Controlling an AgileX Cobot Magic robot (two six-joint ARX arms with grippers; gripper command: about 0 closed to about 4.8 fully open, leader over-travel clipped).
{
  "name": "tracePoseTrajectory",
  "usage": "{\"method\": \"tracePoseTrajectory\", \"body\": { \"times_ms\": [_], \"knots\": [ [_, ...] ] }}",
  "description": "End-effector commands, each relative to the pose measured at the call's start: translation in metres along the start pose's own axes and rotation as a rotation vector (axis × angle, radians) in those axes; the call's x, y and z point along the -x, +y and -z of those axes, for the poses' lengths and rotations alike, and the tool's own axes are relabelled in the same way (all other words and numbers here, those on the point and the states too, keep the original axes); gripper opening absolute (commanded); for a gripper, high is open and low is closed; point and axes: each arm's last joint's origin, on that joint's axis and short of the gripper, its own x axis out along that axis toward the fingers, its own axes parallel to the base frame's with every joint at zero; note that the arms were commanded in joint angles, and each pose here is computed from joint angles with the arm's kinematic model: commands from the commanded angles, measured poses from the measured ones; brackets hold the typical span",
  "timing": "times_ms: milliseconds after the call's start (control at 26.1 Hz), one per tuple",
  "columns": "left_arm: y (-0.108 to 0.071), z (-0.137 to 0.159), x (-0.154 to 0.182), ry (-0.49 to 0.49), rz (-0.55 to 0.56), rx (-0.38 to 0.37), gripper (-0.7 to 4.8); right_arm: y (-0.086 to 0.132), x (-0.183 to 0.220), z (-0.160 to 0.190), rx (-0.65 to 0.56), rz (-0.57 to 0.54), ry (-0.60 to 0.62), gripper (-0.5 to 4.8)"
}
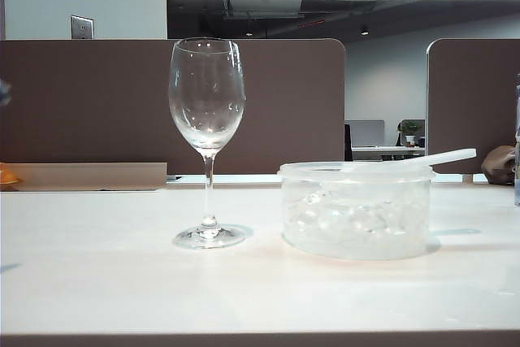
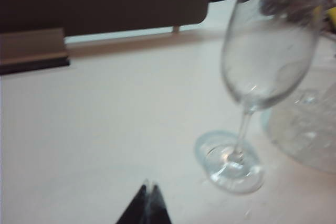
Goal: Pick up an ice shovel filled with ice cubes and pour the ice from the shovel into the glass.
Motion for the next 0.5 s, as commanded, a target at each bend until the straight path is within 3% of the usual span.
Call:
{"method": "tracePoseTrajectory", "body": {
  "times_ms": [38, 306, 421, 497],
  "knots": [
    [-0.001, -0.030, -0.005, -0.010, 0.018, -0.002, -0.06, 0.000, -0.001, 0.002, -0.004, -0.002, 0.004, 0.00],
    [-0.001, -0.096, -0.011, 0.177, 0.034, -0.005, -0.05, 0.000, -0.001, 0.002, -0.004, -0.002, 0.003, 0.00],
    [-0.002, -0.113, -0.007, 0.204, 0.066, -0.001, -0.06, 0.000, -0.001, 0.002, -0.004, -0.002, 0.003, 0.00],
    [-0.004, -0.125, -0.003, 0.199, 0.148, 0.008, -0.06, 0.000, -0.001, 0.002, -0.004, -0.002, 0.003, 0.00]
  ]
}}
